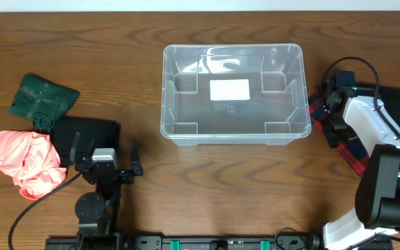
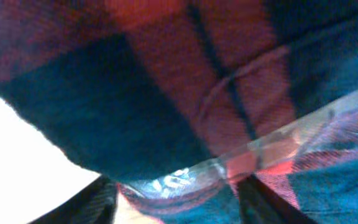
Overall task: Pack container
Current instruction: 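Reach the right gripper to the red plaid shirt and grasp it, then lift the plaid shirt with the right gripper and drop it into the bin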
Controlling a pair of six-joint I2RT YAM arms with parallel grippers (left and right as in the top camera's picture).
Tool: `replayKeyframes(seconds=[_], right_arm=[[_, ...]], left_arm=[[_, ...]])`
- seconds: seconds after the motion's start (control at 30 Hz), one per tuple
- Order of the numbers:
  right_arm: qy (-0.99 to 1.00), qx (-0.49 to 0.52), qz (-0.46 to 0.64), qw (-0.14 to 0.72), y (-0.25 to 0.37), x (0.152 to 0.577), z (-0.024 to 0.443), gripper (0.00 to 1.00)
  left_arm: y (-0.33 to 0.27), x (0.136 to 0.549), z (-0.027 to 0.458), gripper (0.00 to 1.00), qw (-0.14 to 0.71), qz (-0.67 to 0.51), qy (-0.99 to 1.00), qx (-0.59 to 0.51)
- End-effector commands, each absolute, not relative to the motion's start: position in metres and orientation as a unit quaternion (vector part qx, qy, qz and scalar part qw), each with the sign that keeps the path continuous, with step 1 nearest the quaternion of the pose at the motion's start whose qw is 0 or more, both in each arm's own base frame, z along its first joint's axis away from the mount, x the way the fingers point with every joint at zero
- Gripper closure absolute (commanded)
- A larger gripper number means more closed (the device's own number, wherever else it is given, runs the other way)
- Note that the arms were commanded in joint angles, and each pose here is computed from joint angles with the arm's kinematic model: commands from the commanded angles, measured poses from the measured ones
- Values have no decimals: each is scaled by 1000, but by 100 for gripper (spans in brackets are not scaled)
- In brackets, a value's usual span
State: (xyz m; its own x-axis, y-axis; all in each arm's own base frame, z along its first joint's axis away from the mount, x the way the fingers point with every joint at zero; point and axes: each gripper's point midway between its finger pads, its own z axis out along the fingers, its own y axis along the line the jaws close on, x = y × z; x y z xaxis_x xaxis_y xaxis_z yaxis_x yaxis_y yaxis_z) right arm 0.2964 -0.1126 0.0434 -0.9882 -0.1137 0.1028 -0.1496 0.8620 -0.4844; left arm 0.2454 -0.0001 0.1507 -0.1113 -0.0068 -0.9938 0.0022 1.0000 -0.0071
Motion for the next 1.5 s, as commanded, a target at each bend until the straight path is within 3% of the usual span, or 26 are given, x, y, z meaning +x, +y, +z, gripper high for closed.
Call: replayKeyframes(seconds=[0.0, 0.1, 0.2, 0.33, 0.5, 0.87, 0.97, 1.1, 1.33, 1.47], right_arm=[[-966, 37, 256, 30, -115, 296, 39, 49], [-965, 31, 260, 23, -117, 299, 39, 51], [-965, 31, 260, 24, -116, 299, 39, 32], [-971, 45, 231, 37, -105, 293, 35, 20], [-970, 87, 223, 44, -100, 290, 27, 17], [-952, 77, 295, 18, -120, 285, 6, 18], [-952, 75, 295, 15, -119, 283, 2, 29], [-950, 81, 301, 9, -117, 287, 3, 57], [-926, 63, 373, -22, -118, 304, 29, 87], [-925, 32, 372, -65, -110, 323, 57, 99]], left_arm=[[0, 244, 135, 2, 647, 1, 763, 3], [0, 244, 135, 2, 647, 1, 763, 3], [0, 244, 135, 2, 647, 1, 762, 3], [0, 244, 135, 2, 647, 1, 763, 3], [0, 244, 135, 2, 647, 1, 762, 3], [0, 244, 135, 2, 647, 1, 763, 3], [0, 244, 135, 2, 647, 1, 763, 3], [0, 244, 135, 2, 647, 1, 763, 3], [0, 244, 135, 2, 647, 1, 762, 3], [0, 244, 135, 2, 647, 1, 763, 3]])
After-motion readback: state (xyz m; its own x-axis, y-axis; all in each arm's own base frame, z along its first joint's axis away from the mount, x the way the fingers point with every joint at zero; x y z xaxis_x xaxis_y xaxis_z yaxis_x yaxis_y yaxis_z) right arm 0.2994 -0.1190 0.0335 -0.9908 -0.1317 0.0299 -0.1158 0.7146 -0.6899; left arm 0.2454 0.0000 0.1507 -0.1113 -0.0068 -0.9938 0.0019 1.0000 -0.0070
